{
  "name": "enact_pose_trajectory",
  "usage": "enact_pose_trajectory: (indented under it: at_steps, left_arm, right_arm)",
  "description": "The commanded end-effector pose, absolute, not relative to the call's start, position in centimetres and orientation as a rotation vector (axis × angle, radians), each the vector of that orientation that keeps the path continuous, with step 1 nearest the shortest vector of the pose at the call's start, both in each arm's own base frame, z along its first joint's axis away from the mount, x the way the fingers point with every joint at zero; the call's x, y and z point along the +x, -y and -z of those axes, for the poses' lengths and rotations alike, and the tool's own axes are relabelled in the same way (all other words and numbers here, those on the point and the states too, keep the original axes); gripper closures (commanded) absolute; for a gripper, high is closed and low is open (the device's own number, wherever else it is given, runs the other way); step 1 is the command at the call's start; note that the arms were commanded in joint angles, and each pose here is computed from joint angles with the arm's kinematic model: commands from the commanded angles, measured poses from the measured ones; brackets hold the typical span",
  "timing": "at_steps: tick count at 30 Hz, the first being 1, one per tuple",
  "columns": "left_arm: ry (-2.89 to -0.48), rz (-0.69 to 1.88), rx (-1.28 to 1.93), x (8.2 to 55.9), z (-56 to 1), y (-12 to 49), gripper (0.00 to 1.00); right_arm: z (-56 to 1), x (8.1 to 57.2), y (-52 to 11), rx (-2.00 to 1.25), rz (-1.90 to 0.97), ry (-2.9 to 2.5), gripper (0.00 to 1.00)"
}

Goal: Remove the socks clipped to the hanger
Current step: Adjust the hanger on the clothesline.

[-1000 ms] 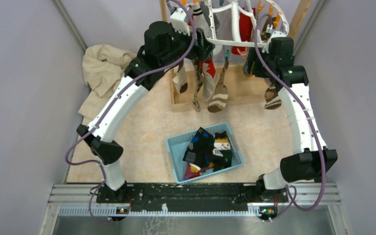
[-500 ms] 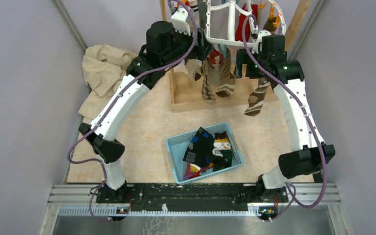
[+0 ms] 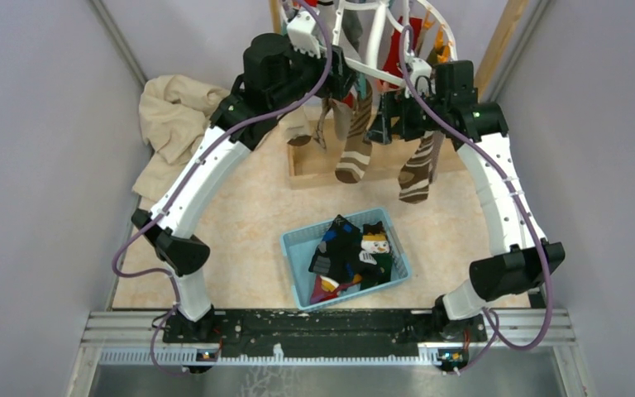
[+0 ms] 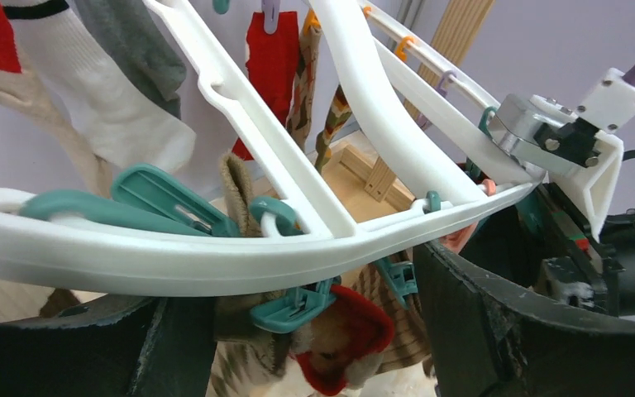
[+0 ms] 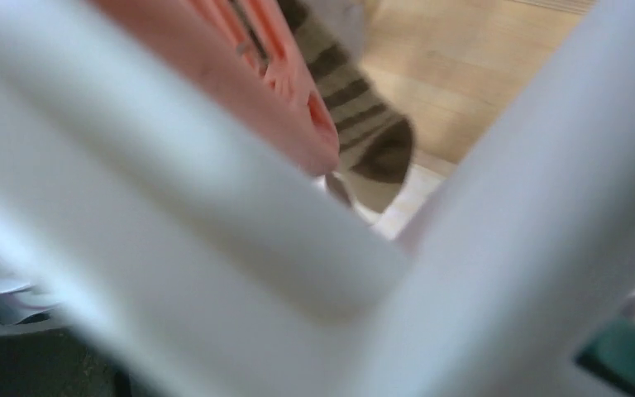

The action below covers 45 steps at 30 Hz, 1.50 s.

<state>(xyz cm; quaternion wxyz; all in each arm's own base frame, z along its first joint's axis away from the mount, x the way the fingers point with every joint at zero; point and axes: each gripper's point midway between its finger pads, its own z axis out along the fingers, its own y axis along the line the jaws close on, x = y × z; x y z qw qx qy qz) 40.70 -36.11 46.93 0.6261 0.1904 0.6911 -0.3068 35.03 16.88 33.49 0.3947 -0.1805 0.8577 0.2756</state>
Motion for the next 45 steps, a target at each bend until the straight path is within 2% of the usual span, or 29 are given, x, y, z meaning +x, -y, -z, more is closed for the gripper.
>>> enact_pose_trajectory:
  at_steps: [1, 10, 22, 27, 33, 37, 45]
  left_arm:
    - [-1.492, 0.781, 0.464, 38.7, -50.0, 36.8, 0.15]
    - [-1.494, 0.773, 0.46, 38.6, -50.1, 36.1, 0.15]
    - [-1.503, 0.777, 0.475, 37.3, -49.9, 34.9, 0.12]
    - [-1.519, 0.757, 0.471, 37.0, -49.1, 34.3, 0.12]
    - [-1.522, 0.77, 0.488, 36.2, -49.0, 34.0, 0.12]
    - [-1.509, 0.783, 0.496, 35.4, -49.6, 33.6, 0.12]
    - [-1.478, 0.82, 0.512, 33.6, -50.9, 32.9, 0.13]
  right_arm:
    - [-39.1, 33.7, -21.3, -0.641, -0.964, -1.9, 0.14]
    - [-41.8, 31.4, -23.2, -0.659, -1.244, -1.783, 0.14]
    - [-44.5, 31.9, -19.7, -0.48, -0.94, -1.755, 0.14]
    - [-45.4, 27.8, -22.1, -0.623, -1.216, -1.672, 0.14]
    - [-43.9, 25.3, -23.3, -0.701, -1.449, -1.661, 0.14]
    - [-43.1, 24.7, -23.4, -0.693, -1.502, -1.688, 0.15]
    - [-38.5, 27.5, -21.2, -0.529, -1.193, -1.956, 0.17]
